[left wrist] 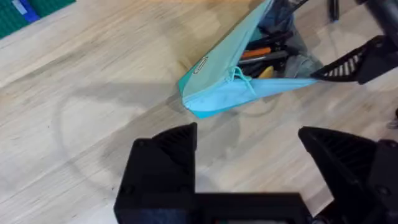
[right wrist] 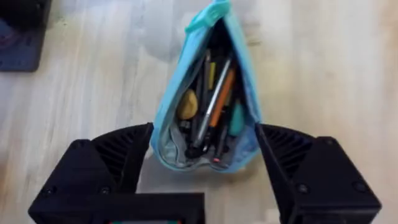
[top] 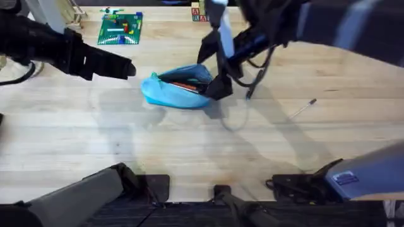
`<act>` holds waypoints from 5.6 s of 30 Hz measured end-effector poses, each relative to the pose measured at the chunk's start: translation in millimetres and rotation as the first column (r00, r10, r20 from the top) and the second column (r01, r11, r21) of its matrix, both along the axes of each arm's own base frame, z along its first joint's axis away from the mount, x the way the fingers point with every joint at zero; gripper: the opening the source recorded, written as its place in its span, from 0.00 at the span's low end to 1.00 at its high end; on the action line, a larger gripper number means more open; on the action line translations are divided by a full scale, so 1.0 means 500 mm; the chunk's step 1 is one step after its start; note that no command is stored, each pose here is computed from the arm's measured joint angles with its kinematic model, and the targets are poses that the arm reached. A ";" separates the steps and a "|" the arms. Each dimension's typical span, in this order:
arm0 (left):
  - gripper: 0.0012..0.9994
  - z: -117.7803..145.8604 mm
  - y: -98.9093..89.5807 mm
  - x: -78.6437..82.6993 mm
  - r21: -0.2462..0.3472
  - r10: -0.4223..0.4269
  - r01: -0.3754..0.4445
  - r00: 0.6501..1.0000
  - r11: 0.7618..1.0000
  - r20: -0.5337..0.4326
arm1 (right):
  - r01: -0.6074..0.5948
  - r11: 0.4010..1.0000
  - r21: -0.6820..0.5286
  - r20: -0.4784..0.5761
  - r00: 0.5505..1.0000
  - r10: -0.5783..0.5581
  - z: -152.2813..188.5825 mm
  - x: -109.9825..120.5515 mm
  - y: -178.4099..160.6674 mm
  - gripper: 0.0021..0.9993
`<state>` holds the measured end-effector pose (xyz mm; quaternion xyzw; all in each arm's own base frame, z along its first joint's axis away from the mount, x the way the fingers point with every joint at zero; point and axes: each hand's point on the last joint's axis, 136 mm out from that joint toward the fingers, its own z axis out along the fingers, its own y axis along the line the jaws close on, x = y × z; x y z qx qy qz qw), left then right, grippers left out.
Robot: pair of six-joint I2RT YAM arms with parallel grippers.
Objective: Unzip the bag, pick up the pens from the table one at a time and place them inside, then zip the bag closed.
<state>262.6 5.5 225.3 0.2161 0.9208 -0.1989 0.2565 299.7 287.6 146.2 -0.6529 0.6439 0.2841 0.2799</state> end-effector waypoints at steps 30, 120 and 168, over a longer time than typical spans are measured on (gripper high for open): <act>1.00 0.000 0.000 0.000 0.000 0.000 0.000 1.000 1.000 0.000 | 0.883 0.388 -0.265 0.094 0.425 -0.901 0.178 -0.065 -0.332 1.00; 1.00 0.000 -0.001 -0.001 -0.002 0.000 0.000 1.000 1.000 -0.004 | 0.193 -0.694 -0.693 0.075 -0.939 -0.336 -0.218 -0.105 -0.656 0.87; 1.00 -0.001 -0.001 -0.003 -0.003 0.000 0.000 1.000 1.000 -0.006 | 0.650 -0.628 -0.428 -0.138 -0.734 -0.665 0.080 0.005 -0.664 0.03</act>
